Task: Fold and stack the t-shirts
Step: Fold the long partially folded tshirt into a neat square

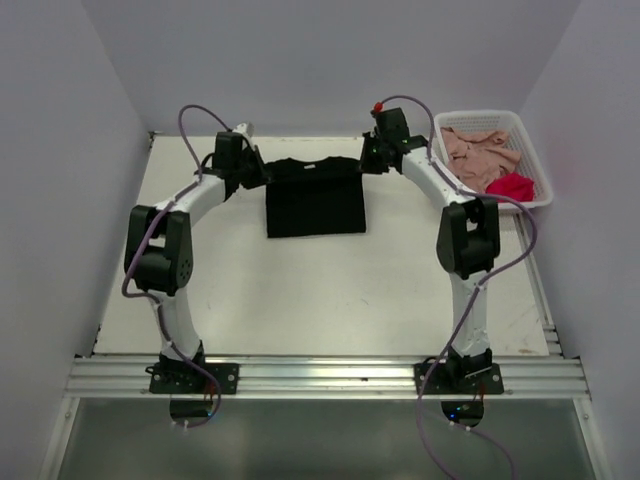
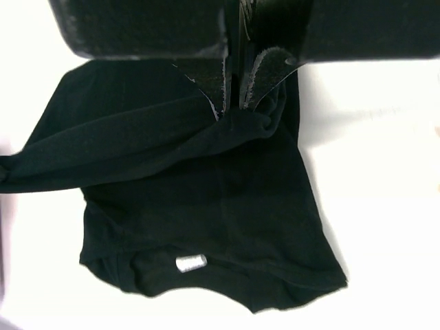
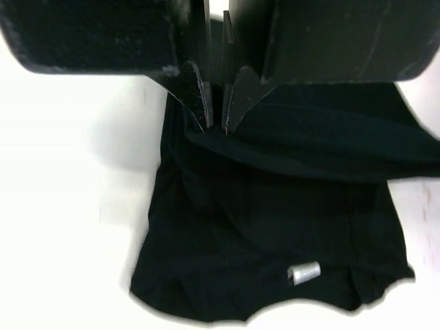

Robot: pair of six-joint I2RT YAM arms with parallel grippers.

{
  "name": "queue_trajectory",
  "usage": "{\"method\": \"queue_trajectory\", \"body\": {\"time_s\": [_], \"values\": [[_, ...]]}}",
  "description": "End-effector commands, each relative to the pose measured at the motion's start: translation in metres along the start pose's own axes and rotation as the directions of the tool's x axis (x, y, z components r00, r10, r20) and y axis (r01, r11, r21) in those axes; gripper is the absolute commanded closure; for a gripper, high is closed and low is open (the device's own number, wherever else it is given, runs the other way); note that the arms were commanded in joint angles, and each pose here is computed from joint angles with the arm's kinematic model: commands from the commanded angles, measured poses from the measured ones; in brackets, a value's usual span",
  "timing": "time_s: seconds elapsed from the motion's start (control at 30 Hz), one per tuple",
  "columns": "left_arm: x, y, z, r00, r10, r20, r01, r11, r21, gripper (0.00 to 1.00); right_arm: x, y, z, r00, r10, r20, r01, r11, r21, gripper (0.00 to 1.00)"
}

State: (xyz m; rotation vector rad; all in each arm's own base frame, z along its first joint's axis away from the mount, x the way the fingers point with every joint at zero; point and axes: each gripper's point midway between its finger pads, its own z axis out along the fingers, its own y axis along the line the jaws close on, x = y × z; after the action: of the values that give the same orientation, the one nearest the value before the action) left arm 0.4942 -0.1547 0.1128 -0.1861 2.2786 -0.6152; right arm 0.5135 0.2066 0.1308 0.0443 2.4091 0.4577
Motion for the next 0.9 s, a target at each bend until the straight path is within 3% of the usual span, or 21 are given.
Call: {"method": "queue_trajectory", "body": {"time_s": [0.0,0.03,0.07,0.1,0.13,0.17,0.3,0.4,0.43,0.47,0.77,0.83,0.87], "values": [[-0.083,0.019,0.028,0.975,0.008,0.22,-0.01,1.0,0.004,1.0,-0.066,-0.018,0.039,0.991,0.021,0.131,-0.026,0.999,0.037,1.0],[-0.1,0.027,0.034,0.96,-0.004,0.279,0.006,1.0,-0.006,0.76,-0.078,-0.022,0.051,0.987,0.036,0.157,-0.043,0.998,0.042,1.0],[-0.128,0.031,0.045,0.921,-0.035,0.387,0.029,0.999,0.021,0.37,-0.069,-0.046,0.091,0.987,0.046,0.154,-0.064,0.992,0.11,0.81],[-0.142,0.043,0.049,0.905,-0.06,0.422,0.054,0.998,0.026,0.0,-0.104,-0.037,0.085,0.968,0.045,0.247,-0.067,0.994,0.083,0.11],[-0.177,0.033,0.042,0.875,-0.067,0.48,0.046,0.997,0.055,0.0,-0.109,-0.044,0.092,0.961,0.068,0.27,-0.093,0.992,0.081,0.01],[-0.168,0.054,0.058,0.898,-0.078,0.432,0.089,0.996,-0.006,0.0,-0.117,-0.046,0.096,0.95,0.075,0.304,-0.102,0.992,0.075,0.01],[-0.194,0.05,0.042,0.876,-0.042,0.48,0.062,0.998,-0.026,0.0,-0.119,-0.047,0.072,0.941,0.064,0.333,-0.094,0.993,0.074,0.01],[-0.194,0.047,0.02,0.857,-0.053,0.513,0.058,0.998,0.006,0.0,-0.12,-0.043,0.044,0.919,0.046,0.392,-0.071,0.996,0.05,0.01],[-0.176,0.052,0.022,0.87,-0.056,0.491,0.062,0.998,0.003,0.0,-0.121,-0.042,0.039,0.915,0.039,0.403,-0.062,0.997,0.046,0.01],[-0.186,0.036,0.004,0.848,-0.053,0.527,0.032,0.998,0.05,0.0,-0.125,-0.039,0.032,0.908,0.029,0.418,-0.049,0.998,0.036,0.01],[-0.083,0.002,0.003,0.948,0.009,0.318,-0.08,0.974,0.213,0.0,-0.09,-0.023,0.014,0.942,0.027,0.335,-0.006,0.998,-0.063,0.01],[-0.06,-0.006,0.007,0.963,0.027,0.269,-0.104,0.956,0.274,0.0,-0.081,-0.014,0.016,0.956,0.038,0.292,-0.003,0.993,-0.12,0.28],[-0.05,-0.007,0.013,0.971,0.027,0.239,-0.099,0.951,0.294,0.0,-0.075,-0.003,0.02,0.966,0.042,0.256,0.004,0.984,-0.178,0.98]]}}
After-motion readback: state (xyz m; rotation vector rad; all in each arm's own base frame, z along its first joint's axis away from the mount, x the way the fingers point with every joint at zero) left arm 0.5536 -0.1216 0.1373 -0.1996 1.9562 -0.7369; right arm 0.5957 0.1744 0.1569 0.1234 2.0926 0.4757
